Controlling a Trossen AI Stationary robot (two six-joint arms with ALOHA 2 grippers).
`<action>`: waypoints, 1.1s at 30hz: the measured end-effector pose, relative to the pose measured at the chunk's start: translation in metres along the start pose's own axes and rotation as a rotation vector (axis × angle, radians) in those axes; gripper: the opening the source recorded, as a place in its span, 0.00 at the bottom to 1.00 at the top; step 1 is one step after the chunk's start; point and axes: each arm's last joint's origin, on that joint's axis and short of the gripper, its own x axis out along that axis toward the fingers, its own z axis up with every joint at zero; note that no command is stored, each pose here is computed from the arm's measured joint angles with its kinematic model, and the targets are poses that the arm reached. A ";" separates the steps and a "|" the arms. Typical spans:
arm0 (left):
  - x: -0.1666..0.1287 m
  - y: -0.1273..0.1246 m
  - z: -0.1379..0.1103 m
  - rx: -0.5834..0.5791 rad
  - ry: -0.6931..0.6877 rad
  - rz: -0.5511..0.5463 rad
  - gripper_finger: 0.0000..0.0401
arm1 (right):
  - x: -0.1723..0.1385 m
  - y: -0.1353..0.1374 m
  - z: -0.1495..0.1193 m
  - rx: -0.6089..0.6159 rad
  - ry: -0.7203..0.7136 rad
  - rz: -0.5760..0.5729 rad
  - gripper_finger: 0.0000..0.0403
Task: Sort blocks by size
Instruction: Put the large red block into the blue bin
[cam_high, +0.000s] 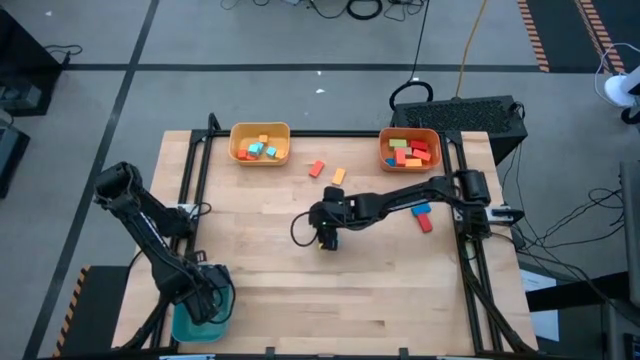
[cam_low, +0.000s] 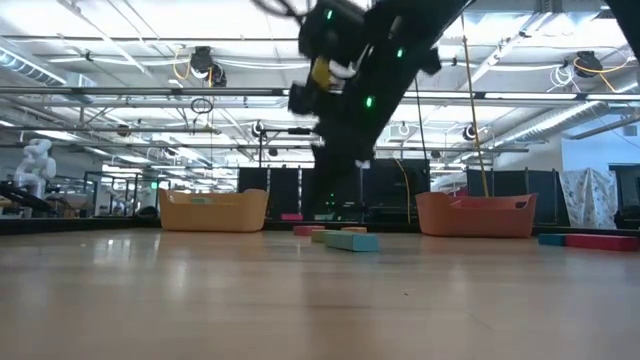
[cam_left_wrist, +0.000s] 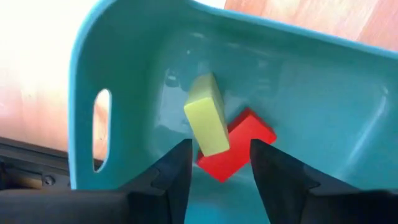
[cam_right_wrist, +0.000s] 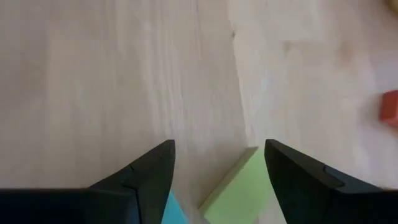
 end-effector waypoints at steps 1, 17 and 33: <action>0.000 0.000 0.000 0.000 0.011 -0.004 0.41 | -0.005 0.001 0.002 0.002 -0.011 -0.006 0.58; -0.028 -0.001 0.000 0.015 -0.105 -0.080 0.41 | -0.025 -0.004 -0.025 0.187 0.155 -0.196 0.58; -0.057 0.031 0.037 0.072 -0.630 0.105 0.42 | -0.107 -0.019 -0.134 0.679 0.292 -0.332 0.58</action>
